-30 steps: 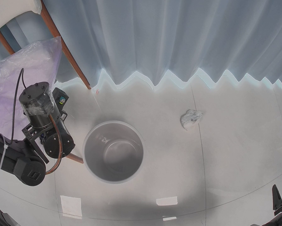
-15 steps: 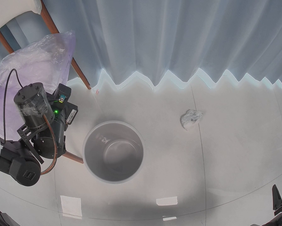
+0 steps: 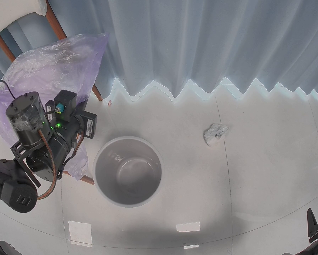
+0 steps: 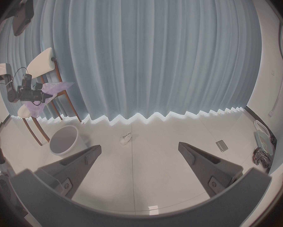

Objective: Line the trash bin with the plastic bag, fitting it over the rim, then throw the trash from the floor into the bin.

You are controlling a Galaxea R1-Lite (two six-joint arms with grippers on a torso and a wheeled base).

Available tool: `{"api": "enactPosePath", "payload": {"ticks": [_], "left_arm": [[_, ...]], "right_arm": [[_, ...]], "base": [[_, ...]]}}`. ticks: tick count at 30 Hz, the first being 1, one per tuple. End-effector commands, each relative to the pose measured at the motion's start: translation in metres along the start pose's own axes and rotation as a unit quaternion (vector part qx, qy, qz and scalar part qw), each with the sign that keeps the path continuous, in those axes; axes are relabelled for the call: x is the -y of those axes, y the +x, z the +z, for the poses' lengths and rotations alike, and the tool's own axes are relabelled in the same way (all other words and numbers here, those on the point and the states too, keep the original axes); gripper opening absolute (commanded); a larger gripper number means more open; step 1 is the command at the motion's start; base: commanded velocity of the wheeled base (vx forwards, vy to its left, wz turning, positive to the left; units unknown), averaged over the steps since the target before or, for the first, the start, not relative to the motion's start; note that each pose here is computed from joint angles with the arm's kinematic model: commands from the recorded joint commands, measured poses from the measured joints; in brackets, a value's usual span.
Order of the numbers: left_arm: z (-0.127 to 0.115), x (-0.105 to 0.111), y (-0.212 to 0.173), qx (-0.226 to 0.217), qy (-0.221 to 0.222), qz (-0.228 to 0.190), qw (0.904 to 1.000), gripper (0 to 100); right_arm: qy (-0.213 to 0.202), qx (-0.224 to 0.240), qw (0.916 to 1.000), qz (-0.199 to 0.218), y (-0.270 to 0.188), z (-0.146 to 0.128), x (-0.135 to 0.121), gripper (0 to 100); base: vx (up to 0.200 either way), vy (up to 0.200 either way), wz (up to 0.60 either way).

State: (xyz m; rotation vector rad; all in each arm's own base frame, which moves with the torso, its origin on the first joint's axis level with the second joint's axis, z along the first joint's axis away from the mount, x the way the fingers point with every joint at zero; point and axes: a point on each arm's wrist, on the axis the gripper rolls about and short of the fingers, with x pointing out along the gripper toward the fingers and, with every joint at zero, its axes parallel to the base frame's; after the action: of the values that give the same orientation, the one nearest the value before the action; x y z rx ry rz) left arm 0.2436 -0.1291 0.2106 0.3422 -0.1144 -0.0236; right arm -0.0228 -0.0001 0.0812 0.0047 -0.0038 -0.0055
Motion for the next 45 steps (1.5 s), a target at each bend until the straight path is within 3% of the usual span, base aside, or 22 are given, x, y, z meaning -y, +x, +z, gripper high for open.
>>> {"api": "enactPosePath", "payload": {"ticks": [1, 5, 8, 10, 15, 19, 26, 34, 42, 43, 45], "left_arm": [[0.009, 0.005, -0.019, 0.014, -0.065, -0.053, 0.9964, 0], [0.003, -0.001, -0.031, 0.028, -0.112, -0.134, 0.9842, 0], [0.001, -0.006, -0.038, 0.035, -0.12, -0.165, 0.9783, 0], [-0.004, -0.012, -0.051, 0.036, -0.146, -0.212, 0.9655, 0], [-0.014, -0.025, -0.049, 0.026, -0.169, -0.226, 0.9591, 0], [-0.024, -0.021, -0.057, 0.01, -0.19, -0.258, 0.9471, 0], [-0.022, -0.025, -0.07, 0.032, -0.24, -0.267, 0.9329, 0], [0.004, -0.032, -0.064, 0.098, -0.284, -0.277, 0.9126, 0], [0.014, -0.045, -0.074, 0.126, -0.296, -0.268, 0.9081, 0], [0.021, -0.053, -0.078, 0.138, -0.325, -0.268, 0.8963, 0], [0.024, -0.056, -0.08, 0.146, -0.333, -0.276, 0.8899, 0]], "right_arm": [[0.0, 0.0, 1.0, 0.0, 0.0, -0.005, 0.0, 100], [0.0, 0.0, 1.0, 0.0, 0.0, -0.005, 0.0, 100], [0.0, 0.0, 1.0, 0.0, 0.0, -0.005, 0.0, 100], [0.0, 0.0, 1.0, 0.0, 0.0, -0.005, 0.0, 100], [0.0, 0.0, 1.0, 0.0, 0.0, -0.005, 0.0, 100], [0.0, 0.0, 1.0, 0.0, 0.0, -0.005, 0.0, 100], [0.0, 0.0, 1.0, 0.0, 0.0, -0.005, 0.0, 100], [0.0, 0.0, 1.0, 0.0, 0.0, -0.005, 0.0, 100], [0.0, 0.0, 1.0, 0.0, 0.0, -0.005, 0.0, 100], [0.0, 0.0, 1.0, 0.0, 0.0, -0.005, 0.0, 100], [0.0, 0.0, 1.0, 0.0, 0.0, -0.005, 0.0, 100]], "base": [[0.0, 0.0, 0.0], [0.0, 0.0, 0.0], [0.0, 0.0, 0.0], [0.0, 0.0, 0.0], [0.0, 0.0, 0.0], [0.0, 0.0, 0.0], [0.0, 0.0, 0.0], [0.0, 0.0, 0.0], [0.0, 0.0, 0.0], [0.0, 0.0, 0.0], [0.0, 0.0, 0.0]]}}
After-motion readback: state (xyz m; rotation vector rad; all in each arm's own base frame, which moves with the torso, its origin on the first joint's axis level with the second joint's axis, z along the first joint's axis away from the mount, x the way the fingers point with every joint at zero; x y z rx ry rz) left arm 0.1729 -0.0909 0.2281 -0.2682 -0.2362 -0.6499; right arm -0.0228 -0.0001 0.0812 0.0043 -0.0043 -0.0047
